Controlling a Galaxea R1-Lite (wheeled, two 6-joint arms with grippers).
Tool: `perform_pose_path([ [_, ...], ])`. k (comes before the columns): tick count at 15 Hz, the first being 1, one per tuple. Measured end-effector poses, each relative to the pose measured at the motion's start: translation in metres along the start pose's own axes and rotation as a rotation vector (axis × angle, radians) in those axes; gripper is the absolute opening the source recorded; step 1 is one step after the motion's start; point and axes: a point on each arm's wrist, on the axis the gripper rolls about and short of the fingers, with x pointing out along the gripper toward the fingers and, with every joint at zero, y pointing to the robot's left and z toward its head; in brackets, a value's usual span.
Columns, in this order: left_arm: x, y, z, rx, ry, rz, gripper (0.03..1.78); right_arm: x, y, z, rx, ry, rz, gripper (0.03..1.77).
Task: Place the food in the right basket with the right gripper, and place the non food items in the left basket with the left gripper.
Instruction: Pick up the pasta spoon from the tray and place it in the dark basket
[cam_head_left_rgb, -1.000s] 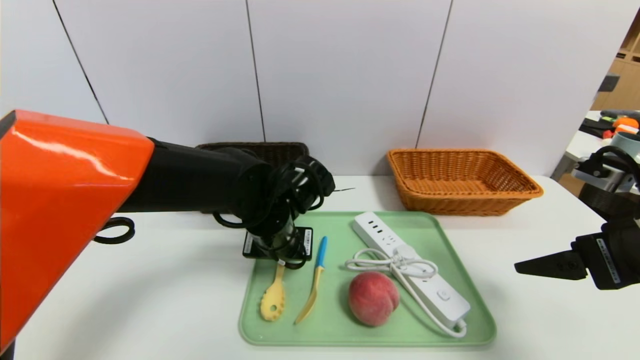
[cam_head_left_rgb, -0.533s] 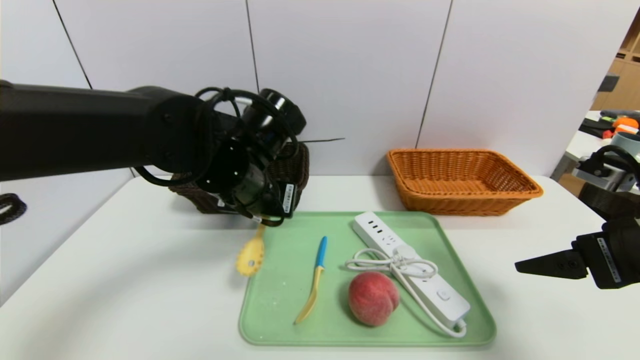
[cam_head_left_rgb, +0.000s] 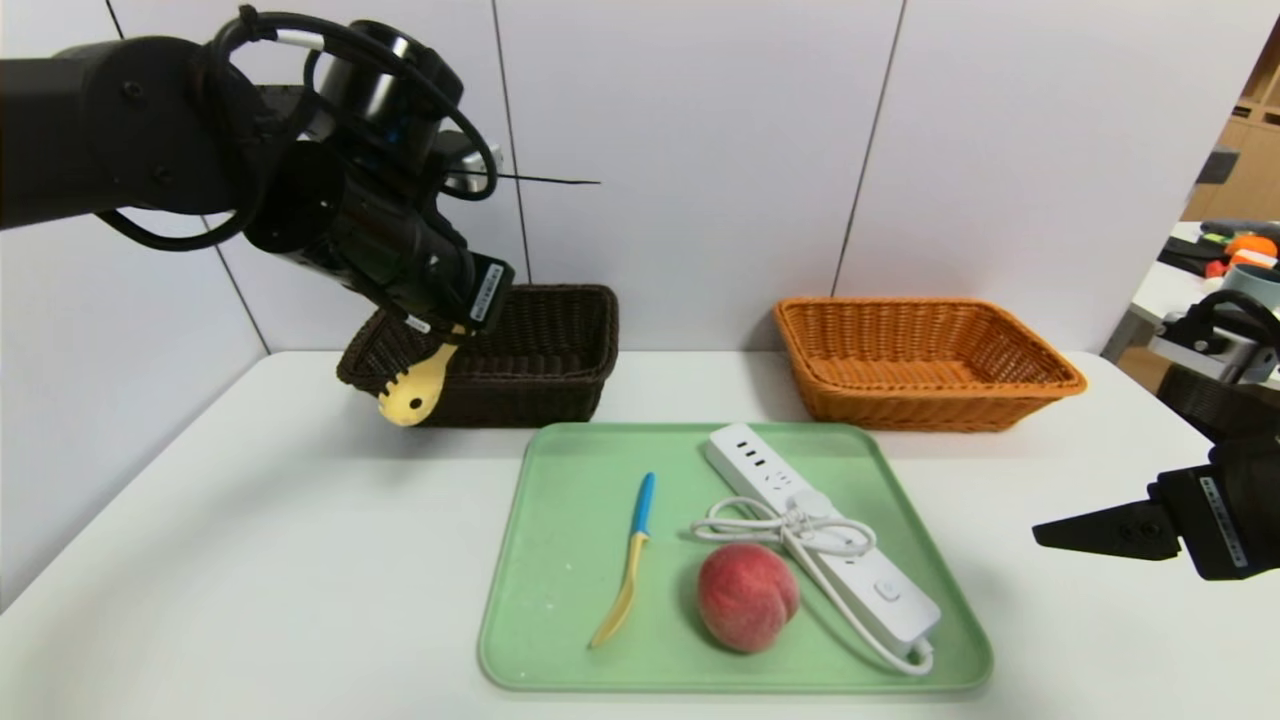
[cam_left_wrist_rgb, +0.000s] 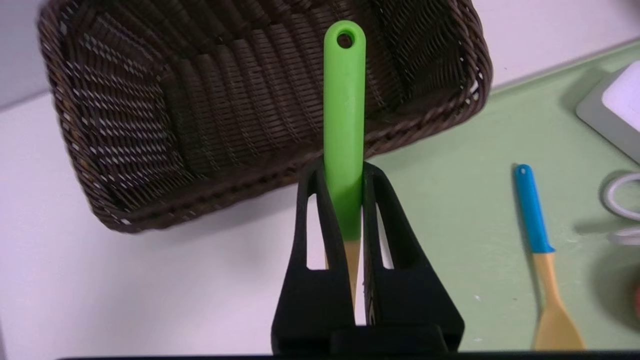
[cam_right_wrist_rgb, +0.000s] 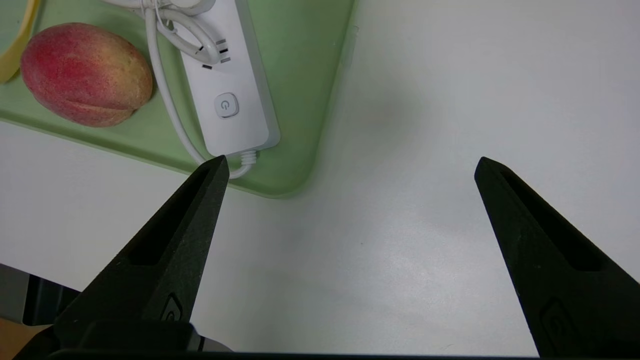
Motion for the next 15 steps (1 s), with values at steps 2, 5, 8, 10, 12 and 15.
perform_pose_path([
  [2, 0.003, 0.018, 0.009, 0.070, -0.035, -0.020, 0.13, -0.001, 0.000, -0.001, 0.000, -0.003, 0.000, 1.70],
  [5, 0.016, 0.041, 0.018, 0.174, -0.080, -0.055, 0.13, -0.004, 0.001, -0.001, -0.002, -0.012, 0.000, 1.70],
  [8, 0.036, 0.061, 0.023, 0.299, -0.164, -0.109, 0.13, -0.005, 0.001, -0.002, -0.003, -0.016, 0.001, 1.70],
  [10, 0.049, 0.066, 0.020, 0.383, -0.162, -0.109, 0.13, -0.004, 0.001, -0.003, -0.003, -0.014, 0.001, 1.70],
  [12, 0.064, 0.067, 0.020, 0.430, -0.184, -0.107, 0.13, -0.003, 0.001, -0.003, -0.002, -0.010, 0.001, 1.70],
  [15, 0.087, 0.068, 0.022, 0.494, -0.247, -0.094, 0.13, -0.002, -0.001, -0.004, 0.005, -0.007, -0.004, 1.70],
])
